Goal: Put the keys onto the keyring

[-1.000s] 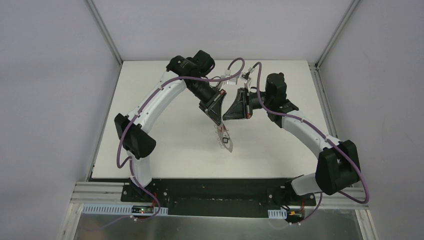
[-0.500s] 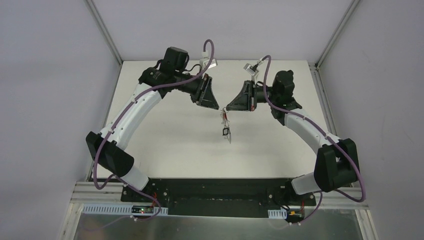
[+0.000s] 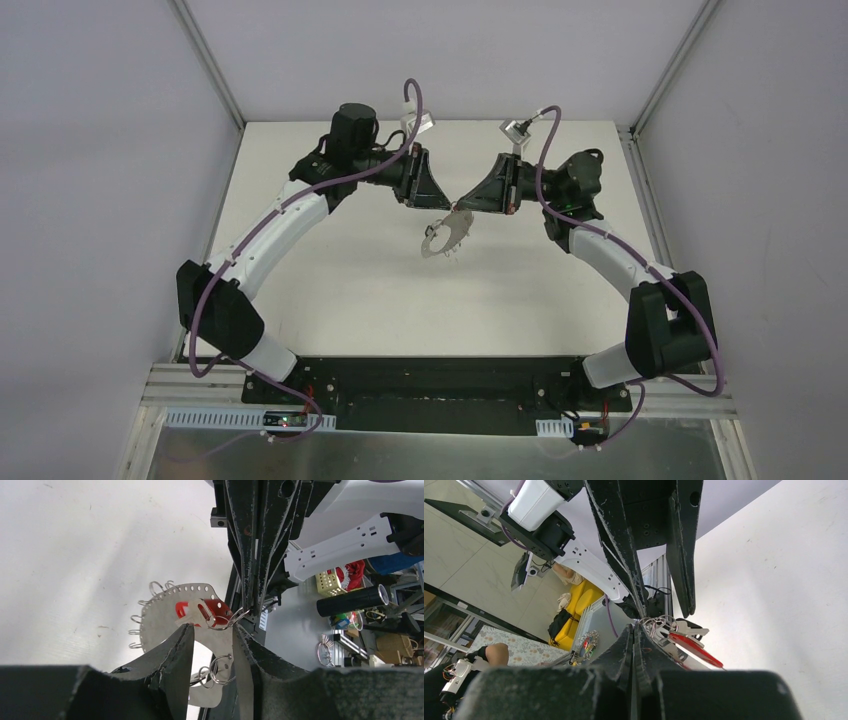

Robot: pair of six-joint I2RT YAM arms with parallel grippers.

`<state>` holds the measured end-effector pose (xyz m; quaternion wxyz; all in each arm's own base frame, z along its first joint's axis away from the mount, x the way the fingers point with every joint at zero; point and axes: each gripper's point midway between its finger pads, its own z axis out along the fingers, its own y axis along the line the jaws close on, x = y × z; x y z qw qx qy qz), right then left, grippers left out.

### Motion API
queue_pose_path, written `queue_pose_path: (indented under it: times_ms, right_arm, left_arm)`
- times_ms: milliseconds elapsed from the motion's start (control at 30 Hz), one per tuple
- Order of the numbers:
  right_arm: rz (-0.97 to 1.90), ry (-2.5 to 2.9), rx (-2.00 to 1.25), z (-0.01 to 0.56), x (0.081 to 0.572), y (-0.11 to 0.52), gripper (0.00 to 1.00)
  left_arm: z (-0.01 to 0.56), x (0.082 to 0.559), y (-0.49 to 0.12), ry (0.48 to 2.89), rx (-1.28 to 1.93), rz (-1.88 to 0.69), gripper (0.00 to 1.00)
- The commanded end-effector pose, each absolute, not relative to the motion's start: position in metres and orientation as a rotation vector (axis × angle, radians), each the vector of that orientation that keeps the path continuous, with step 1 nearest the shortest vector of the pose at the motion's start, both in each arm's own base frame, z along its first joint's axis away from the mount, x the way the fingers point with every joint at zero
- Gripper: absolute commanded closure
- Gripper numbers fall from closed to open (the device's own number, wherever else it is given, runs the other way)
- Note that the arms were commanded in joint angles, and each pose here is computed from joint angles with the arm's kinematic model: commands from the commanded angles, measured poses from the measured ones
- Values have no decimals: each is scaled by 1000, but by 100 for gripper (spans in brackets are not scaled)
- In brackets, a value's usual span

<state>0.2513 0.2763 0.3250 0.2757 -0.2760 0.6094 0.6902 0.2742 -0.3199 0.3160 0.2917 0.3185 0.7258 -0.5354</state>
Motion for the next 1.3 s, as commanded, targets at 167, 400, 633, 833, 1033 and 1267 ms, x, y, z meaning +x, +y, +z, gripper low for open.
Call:
queue_pose_path:
  times_ms: [167, 400, 633, 833, 1033, 1267]
  right_arm:
    - [1827, 1545, -806, 341, 245, 272, 100]
    - [1833, 1557, -807, 337, 244, 271, 100]
    - [1845, 1571, -813, 336, 244, 271, 100]
    - [1851, 1579, -818, 334, 242, 272, 100]
    - [1857, 1584, -825, 333, 240, 273, 100]
    - [1852, 1596, -834, 329, 239, 272, 100]
  left_arm:
    - [353, 260, -315, 1704, 972, -1400, 65]
    - [349, 251, -310, 1579, 1175, -1306, 65]
    - [337, 244, -315, 1480, 1351, -1225, 69]
    - [330, 241, -322, 1437, 1434, -1168, 71]
    - [325, 240, -325, 1433, 1471, -1127, 72]
    - [322, 234, -314, 1420, 1533, -1059, 76]
